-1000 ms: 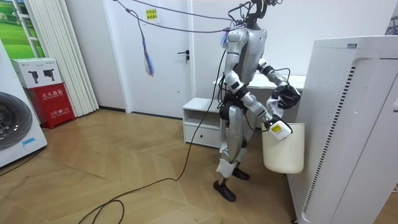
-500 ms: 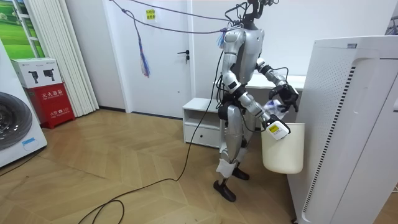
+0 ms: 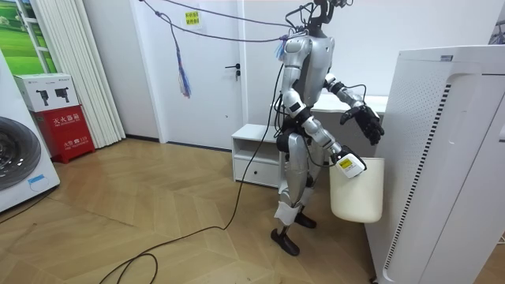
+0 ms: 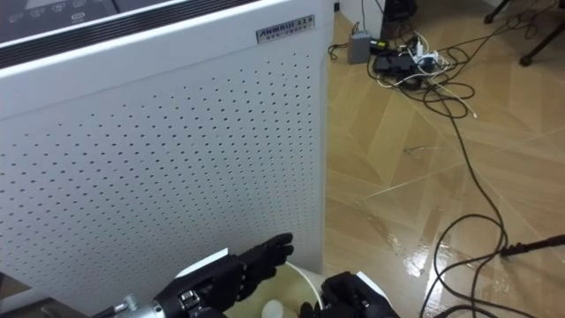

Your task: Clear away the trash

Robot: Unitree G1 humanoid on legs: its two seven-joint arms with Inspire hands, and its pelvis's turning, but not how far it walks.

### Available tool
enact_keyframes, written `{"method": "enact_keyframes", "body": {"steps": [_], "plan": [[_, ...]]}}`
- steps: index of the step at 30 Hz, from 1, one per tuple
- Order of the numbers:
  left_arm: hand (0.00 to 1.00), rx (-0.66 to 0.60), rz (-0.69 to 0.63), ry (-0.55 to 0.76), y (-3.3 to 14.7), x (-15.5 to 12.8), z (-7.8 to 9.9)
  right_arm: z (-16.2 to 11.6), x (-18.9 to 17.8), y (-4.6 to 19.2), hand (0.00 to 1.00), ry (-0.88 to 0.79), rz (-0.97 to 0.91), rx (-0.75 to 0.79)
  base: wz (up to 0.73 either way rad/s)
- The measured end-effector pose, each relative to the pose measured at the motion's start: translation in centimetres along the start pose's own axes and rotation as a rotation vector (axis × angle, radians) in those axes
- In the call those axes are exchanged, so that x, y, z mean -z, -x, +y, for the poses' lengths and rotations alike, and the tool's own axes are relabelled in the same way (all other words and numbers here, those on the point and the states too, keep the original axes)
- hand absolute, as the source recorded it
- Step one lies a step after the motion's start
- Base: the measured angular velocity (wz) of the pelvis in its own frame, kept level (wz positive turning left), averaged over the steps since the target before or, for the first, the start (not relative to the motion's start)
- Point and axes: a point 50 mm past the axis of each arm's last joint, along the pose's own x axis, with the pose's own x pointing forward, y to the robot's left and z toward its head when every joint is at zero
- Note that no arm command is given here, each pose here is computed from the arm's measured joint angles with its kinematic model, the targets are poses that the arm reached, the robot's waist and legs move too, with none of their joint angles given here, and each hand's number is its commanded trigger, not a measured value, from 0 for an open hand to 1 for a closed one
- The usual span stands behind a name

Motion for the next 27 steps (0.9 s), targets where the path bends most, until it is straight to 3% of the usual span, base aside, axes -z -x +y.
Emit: {"method": "enact_keyframes", "body": {"steps": [11, 18, 27], "plan": [[0.00, -0.049, 0.017, -0.007, 1.2, 0.3, 0.9, -1.2, 0.7, 0.7, 1.00, 0.029, 0.030, 0.019, 0.03], [0.00, -0.125, 0.113, 0.028, 3.9, 2.8, 0.6, -2.6, 1.4, 1.5, 1.00, 0.048, 0.058, 0.071, 0.01], [0.00, -0.292, 0.278, 0.162, 7.8, 7.4, 0.2, -2.8, 7.2, 4.4, 1.00, -0.052, 0.227, 0.130, 0.04]]}}
